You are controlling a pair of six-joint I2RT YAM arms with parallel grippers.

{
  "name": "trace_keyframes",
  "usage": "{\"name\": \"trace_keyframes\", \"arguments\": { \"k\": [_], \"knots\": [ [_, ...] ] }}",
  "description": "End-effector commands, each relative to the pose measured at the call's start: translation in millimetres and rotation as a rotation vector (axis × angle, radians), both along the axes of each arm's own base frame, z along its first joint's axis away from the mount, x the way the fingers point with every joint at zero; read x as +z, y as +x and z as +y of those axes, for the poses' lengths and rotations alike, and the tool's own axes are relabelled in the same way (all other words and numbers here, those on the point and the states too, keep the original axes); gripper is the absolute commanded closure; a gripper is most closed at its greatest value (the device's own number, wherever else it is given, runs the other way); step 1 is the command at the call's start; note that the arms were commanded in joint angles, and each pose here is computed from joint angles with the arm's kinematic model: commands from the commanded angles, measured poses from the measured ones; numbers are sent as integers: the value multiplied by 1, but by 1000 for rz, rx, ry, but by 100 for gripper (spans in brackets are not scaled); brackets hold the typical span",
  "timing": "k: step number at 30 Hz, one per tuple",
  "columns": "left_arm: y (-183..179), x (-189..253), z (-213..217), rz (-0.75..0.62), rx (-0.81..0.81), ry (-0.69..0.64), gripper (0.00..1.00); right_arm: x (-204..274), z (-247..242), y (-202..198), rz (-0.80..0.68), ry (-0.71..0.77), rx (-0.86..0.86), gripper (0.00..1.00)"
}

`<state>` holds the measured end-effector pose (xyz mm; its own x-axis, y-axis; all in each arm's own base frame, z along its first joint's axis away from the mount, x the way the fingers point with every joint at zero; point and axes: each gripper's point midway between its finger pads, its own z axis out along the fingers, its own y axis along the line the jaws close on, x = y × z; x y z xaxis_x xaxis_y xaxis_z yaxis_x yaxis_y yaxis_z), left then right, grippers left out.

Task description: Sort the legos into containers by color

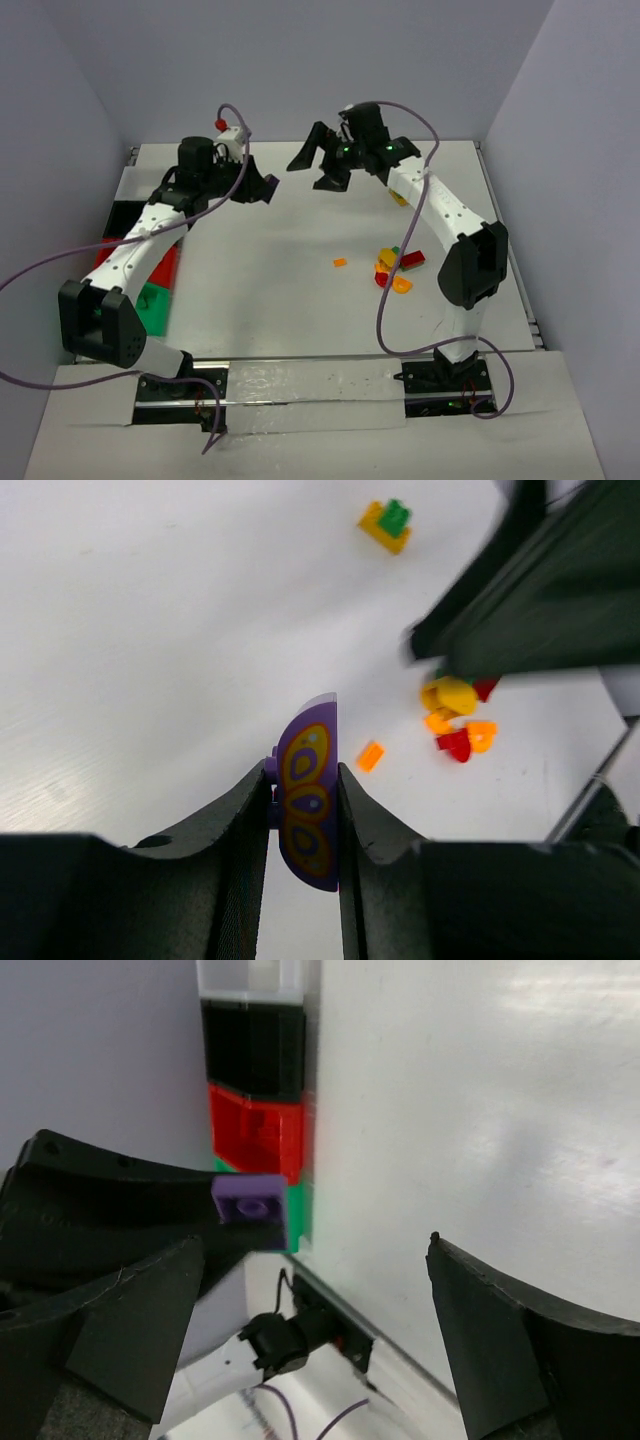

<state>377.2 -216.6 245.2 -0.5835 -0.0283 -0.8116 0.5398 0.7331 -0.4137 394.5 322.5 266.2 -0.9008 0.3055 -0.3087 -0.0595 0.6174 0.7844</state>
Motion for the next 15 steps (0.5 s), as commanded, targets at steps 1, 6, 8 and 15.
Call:
{"name": "trace_keyframes", "arguments": {
  "k": [1,6,8,15],
  "knots": [
    [-10,19,55,-20,43,130,100,73,-78,26,-329,-120,-83,0],
    [9,19,131,-24,219,273,100,33,-159,25,-454,-445,-117,0],
    [14,23,156,-44,248,318,100,25,-183,19,-512,-529,-102,0],
    [58,27,229,-164,483,335,100,-1,-237,21,-666,-821,-25,0]
  ]
}}
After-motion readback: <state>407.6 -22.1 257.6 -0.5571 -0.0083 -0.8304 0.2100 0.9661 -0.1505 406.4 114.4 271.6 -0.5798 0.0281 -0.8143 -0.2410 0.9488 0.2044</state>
